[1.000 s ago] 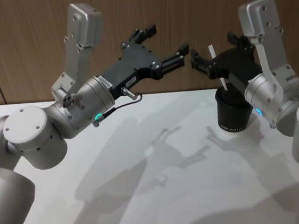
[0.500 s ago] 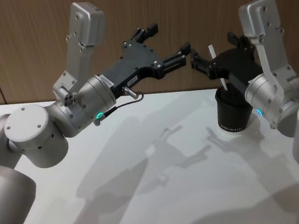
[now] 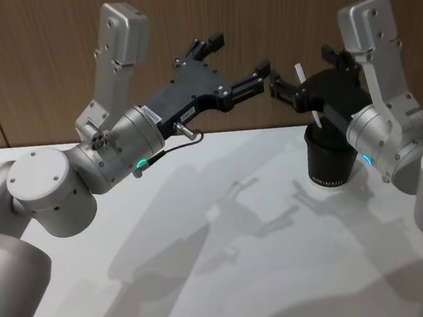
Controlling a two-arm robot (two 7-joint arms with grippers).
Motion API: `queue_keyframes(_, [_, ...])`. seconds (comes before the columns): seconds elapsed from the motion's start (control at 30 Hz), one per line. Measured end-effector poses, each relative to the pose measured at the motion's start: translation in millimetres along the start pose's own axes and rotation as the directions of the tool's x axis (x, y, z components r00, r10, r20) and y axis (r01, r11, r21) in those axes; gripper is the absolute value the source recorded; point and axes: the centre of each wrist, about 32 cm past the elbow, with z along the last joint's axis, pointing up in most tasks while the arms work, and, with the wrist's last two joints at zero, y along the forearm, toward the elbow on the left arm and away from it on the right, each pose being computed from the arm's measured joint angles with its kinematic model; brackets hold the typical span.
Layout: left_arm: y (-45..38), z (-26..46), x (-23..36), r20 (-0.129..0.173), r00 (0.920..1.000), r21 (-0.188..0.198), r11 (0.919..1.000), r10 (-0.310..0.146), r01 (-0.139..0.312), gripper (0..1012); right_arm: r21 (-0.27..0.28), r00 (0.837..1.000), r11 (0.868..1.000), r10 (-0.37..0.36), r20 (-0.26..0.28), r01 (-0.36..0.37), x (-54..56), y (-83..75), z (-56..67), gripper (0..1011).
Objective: Pick up the straw with one hand, pass it to the other hand, and insert it into the cup.
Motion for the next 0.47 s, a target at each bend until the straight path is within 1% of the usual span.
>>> queue_keyframes(0.47, [-0.3, 0.4, 0.1, 0.001, 1.0000, 0.000, 1.0000, 0.000, 0.000, 1000, 0.000, 1.000, 1.000, 0.000, 0.000, 0.000, -0.2, -0.2, 0.0, 1001])
